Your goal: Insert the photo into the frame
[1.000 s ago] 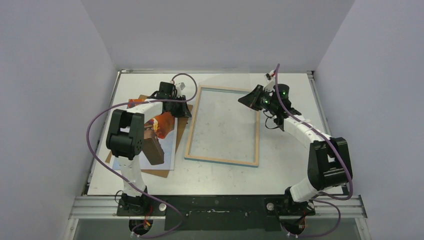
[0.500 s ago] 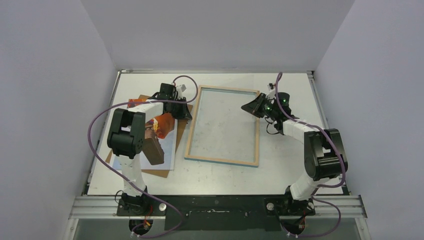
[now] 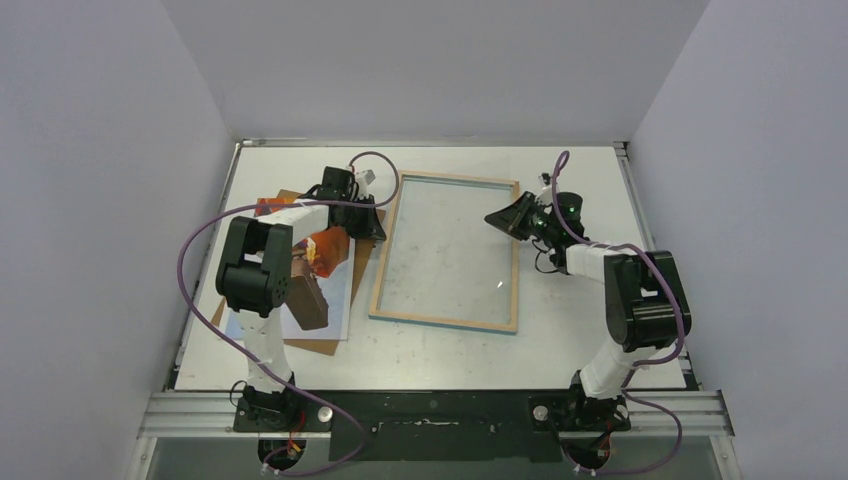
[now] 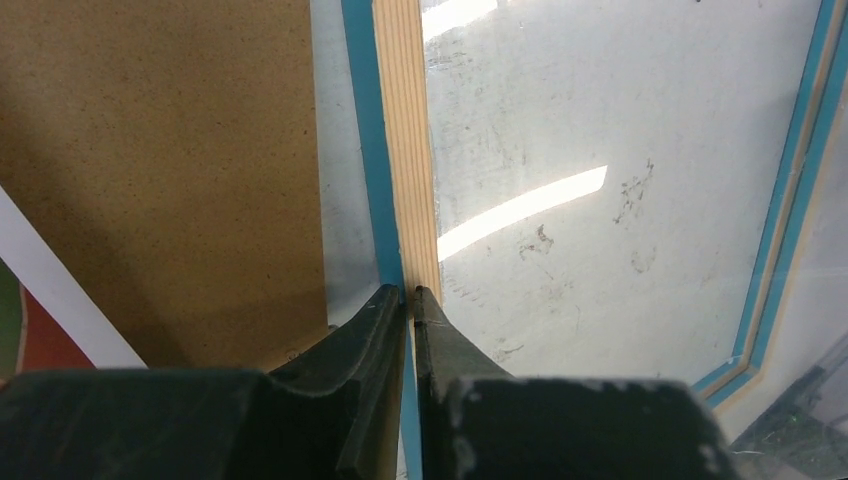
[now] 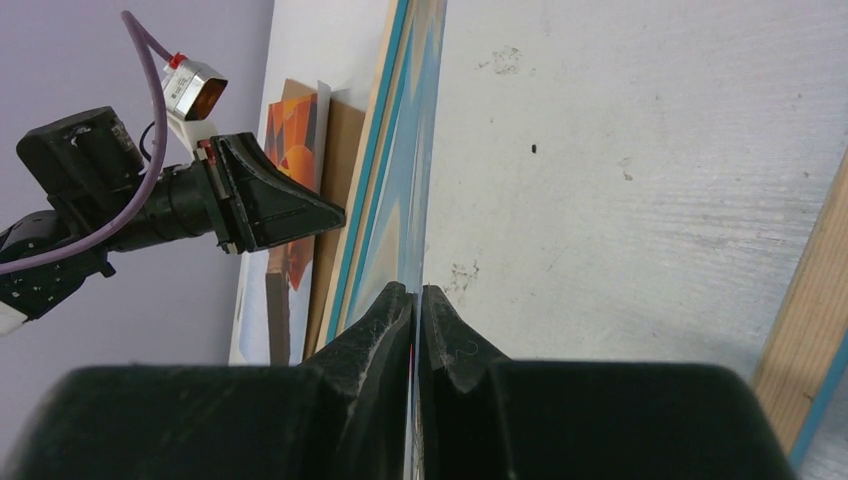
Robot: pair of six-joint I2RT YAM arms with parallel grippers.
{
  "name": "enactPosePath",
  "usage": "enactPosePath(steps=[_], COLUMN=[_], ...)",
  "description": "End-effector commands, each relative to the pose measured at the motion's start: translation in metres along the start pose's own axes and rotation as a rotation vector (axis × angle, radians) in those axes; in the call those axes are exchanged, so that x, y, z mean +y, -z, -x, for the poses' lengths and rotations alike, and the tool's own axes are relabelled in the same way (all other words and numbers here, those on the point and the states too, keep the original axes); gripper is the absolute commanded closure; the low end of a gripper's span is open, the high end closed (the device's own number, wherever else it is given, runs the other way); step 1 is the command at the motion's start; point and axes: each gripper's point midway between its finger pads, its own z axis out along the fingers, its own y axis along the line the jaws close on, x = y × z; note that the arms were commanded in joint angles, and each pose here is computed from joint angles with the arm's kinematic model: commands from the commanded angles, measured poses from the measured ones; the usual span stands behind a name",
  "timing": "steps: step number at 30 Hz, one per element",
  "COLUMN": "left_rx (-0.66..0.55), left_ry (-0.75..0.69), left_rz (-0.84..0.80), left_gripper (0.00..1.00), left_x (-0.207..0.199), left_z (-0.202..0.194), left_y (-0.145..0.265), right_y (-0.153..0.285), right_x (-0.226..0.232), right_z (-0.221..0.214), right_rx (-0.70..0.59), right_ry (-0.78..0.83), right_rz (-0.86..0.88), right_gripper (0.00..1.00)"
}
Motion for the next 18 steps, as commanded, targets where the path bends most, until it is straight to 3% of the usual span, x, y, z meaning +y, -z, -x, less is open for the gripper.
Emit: enactPosePath(steps=[1,18], left_rx=[0.014,0.024], left_ry=[-0.03,-0.026], left_rz=[0.003,0.006], left_gripper=[0.93,0.99], left_x=[0.0,0.0005], left_z=[-0.0012,-0.0011], left_y=[-0.0075,-0.0097], right_y=[0.006,0.002], right_x=[0.0278,0.0324], right_z=[0.0174,0.0251], right_rx=[-0.07,-0.104], right_ry=[0.09,0.094], right_rz=[0.113,0.149], right_gripper=[0.95,0.95])
